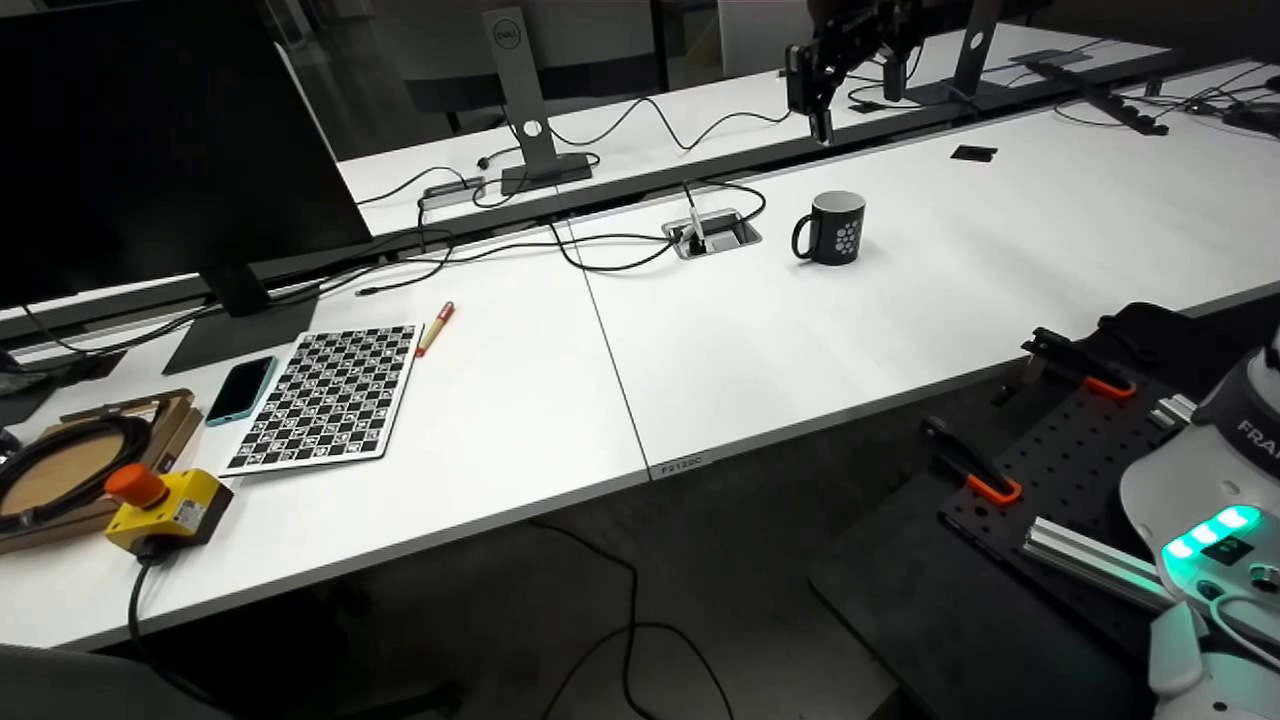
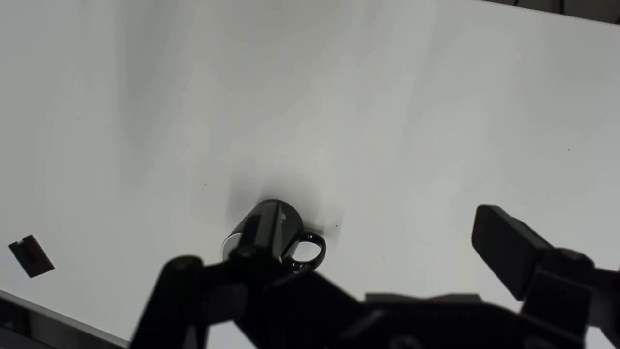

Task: Move the black cup to the left

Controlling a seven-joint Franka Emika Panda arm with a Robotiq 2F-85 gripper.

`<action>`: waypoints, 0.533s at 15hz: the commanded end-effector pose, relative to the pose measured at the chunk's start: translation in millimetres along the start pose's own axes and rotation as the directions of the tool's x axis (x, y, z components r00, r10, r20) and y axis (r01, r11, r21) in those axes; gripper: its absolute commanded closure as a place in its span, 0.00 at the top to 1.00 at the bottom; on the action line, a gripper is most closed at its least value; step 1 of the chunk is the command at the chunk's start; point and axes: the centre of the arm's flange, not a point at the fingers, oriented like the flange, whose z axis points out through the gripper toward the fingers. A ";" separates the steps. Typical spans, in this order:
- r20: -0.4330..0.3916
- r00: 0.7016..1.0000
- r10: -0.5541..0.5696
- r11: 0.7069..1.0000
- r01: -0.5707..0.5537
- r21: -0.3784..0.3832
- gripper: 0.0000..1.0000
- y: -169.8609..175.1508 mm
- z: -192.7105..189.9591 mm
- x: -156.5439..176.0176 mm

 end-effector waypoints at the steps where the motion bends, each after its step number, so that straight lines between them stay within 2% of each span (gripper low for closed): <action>1: -0.018 0.998 0.063 0.998 -0.063 -0.031 1.00 12.7 20.1 19.8; 5: -0.022 0.988 0.151 0.987 -0.152 -0.053 1.00 34.1 45.4 38.9; 8: 0.016 0.965 0.262 0.964 -0.261 -0.046 1.00 44.1 66.2 52.7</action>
